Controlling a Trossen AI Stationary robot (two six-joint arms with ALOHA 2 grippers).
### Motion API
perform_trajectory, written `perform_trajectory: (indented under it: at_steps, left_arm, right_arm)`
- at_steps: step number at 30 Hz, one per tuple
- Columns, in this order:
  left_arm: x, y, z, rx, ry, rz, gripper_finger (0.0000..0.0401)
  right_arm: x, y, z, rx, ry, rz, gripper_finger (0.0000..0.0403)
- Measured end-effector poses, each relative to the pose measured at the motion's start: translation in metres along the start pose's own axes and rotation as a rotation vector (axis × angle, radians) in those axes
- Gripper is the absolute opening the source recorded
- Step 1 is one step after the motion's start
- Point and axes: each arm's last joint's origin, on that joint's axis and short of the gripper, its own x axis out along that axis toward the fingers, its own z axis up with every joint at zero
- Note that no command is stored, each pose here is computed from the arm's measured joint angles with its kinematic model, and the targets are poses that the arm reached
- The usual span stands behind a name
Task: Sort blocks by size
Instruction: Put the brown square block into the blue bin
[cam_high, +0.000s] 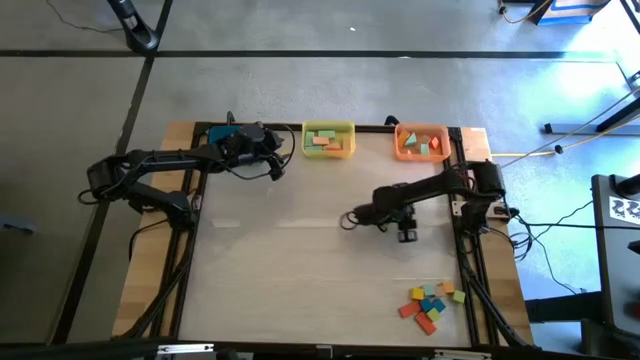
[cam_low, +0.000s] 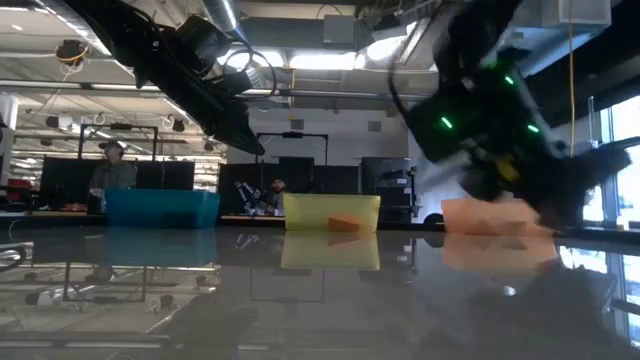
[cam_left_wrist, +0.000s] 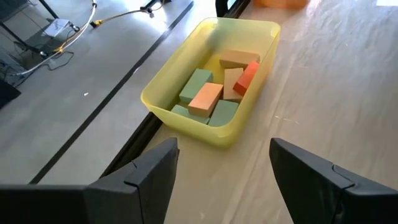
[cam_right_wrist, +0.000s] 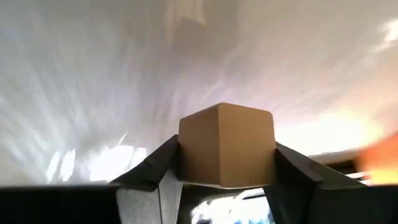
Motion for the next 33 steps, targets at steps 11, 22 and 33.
perform_trajectory:
  at_steps: [11,22,33]
  left_arm:
    - [0.0,-0.003,0.0,0.008,0.0,-0.009,0.0241]
    - [-0.007,-0.036,0.013,0.177,-0.116,-0.134,0.0241]
    - [-0.023,-0.078,0.028,0.489,-0.336,-0.317,0.0241]
  right_arm:
    - [-0.073,-0.02,0.001,0.095,-0.522,-0.188,0.0176]
    - [-0.102,-0.056,0.007,0.172,-0.898,-0.166,0.0177]
    - [-0.126,-0.084,0.019,0.107,-1.293,-0.007,0.0179]
